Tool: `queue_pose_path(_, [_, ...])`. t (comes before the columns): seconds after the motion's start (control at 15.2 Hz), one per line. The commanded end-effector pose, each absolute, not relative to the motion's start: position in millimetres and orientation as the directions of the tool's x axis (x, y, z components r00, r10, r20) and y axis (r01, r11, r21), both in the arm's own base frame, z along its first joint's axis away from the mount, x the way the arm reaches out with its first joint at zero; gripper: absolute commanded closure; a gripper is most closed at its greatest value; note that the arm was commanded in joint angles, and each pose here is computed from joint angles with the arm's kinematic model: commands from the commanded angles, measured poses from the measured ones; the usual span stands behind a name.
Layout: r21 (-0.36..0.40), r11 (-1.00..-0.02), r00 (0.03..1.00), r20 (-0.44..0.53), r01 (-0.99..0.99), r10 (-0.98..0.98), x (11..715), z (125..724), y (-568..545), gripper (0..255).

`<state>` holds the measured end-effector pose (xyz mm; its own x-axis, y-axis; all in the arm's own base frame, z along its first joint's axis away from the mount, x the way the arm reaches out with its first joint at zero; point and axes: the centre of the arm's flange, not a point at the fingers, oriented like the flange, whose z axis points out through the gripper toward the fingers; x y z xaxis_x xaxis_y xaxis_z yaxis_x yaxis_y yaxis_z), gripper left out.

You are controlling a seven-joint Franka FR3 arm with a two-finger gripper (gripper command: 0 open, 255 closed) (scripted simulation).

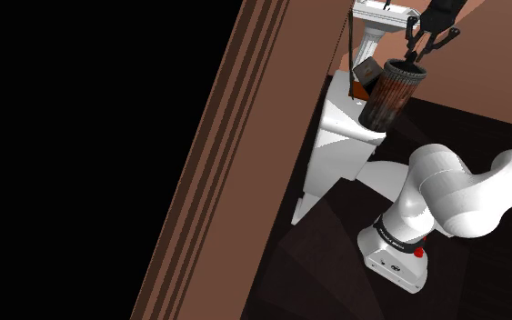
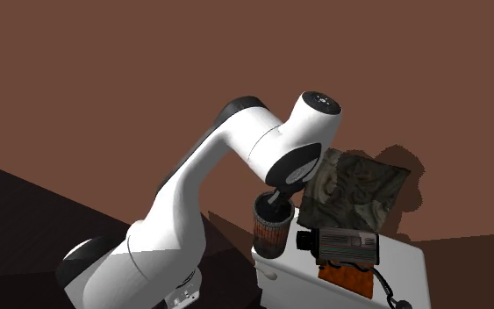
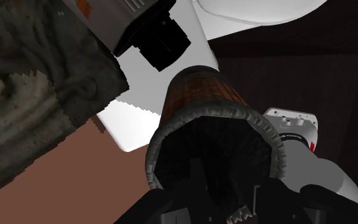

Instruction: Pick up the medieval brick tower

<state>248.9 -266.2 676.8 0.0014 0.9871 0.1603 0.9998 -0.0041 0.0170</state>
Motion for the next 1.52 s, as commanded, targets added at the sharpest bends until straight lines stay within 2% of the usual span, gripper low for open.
queue_pose_path(0.0, [0.017,-0.004,0.001,0.160,1.000,0.987,249.2,676.4,-266.2,255])
queue_pose_path(0.4, [0.017,-0.004,0.001,0.160,1.000,0.987,248.5,676.4,-266.7,255])
queue_pose_path(1.45, [0.017,-0.004,0.001,0.160,1.000,0.987,248.5,756.4,-266.7,255])
